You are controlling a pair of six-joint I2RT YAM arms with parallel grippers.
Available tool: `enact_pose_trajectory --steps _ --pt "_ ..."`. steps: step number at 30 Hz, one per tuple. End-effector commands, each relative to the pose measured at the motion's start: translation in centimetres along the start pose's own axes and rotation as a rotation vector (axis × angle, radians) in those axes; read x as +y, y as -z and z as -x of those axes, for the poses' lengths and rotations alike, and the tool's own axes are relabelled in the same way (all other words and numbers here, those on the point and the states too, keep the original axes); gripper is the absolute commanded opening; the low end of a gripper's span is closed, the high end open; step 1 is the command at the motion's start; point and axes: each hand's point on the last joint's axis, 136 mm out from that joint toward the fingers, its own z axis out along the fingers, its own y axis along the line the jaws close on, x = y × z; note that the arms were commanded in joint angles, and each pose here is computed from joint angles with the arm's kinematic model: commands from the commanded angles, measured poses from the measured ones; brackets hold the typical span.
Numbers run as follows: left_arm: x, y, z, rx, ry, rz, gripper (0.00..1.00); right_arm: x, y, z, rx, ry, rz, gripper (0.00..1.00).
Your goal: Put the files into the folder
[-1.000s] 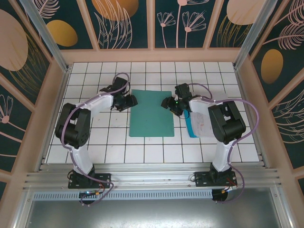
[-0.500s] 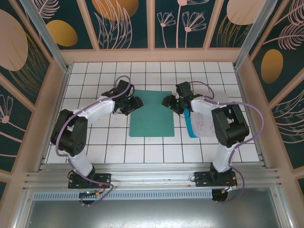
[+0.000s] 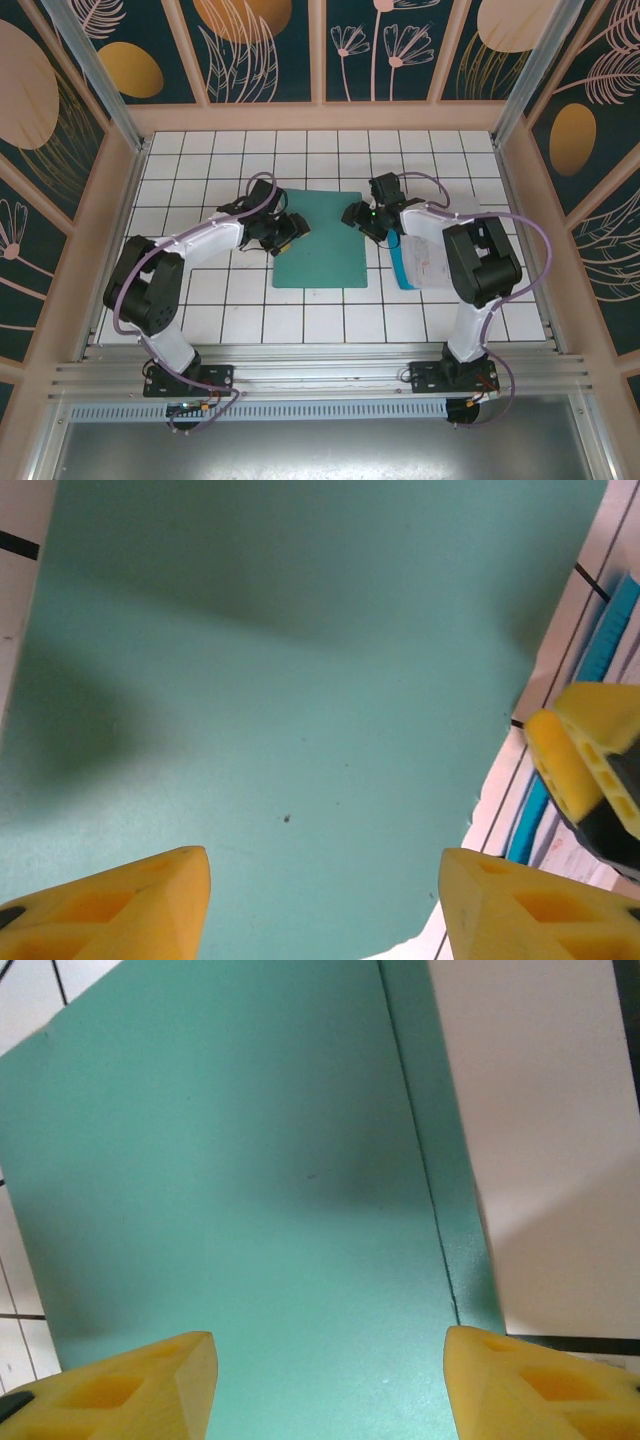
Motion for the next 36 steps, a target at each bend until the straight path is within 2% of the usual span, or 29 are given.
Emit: enact_pose_trajectory --steps 1,15,19,27,32,36 --pt "-1.2 0.9 -0.4 -0.002 0.009 -0.05 0.63 -0.2 -0.5 0.3 0.001 0.006 -0.028 0.62" --pt "-1.2 1.9 -1.5 0.024 0.101 -0.091 0.66 -2.1 -1.8 -1.1 0.041 -0.019 -0.079 0.62" --pt "-1.1 2.5 -2.1 0.021 0.192 -0.115 0.67 -3.1 -2.0 -1.9 0.063 -0.028 -0.11 0.62" --pt "2.2 1.7 -5.9 0.043 0.4 -0.054 0.7 -4.8 -2.5 -2.9 0.094 -0.053 -0.184 0.62" --pt "3.1 1.6 -7.7 0.0 0.556 -0.101 0.72 -5.1 -2.6 -3.2 0.112 -0.073 -0.196 0.62" --pt "3.3 1.2 -8.5 -0.026 0.617 -0.117 0.72 -5.3 -2.6 -3.5 0.126 -0.08 -0.202 0.62"
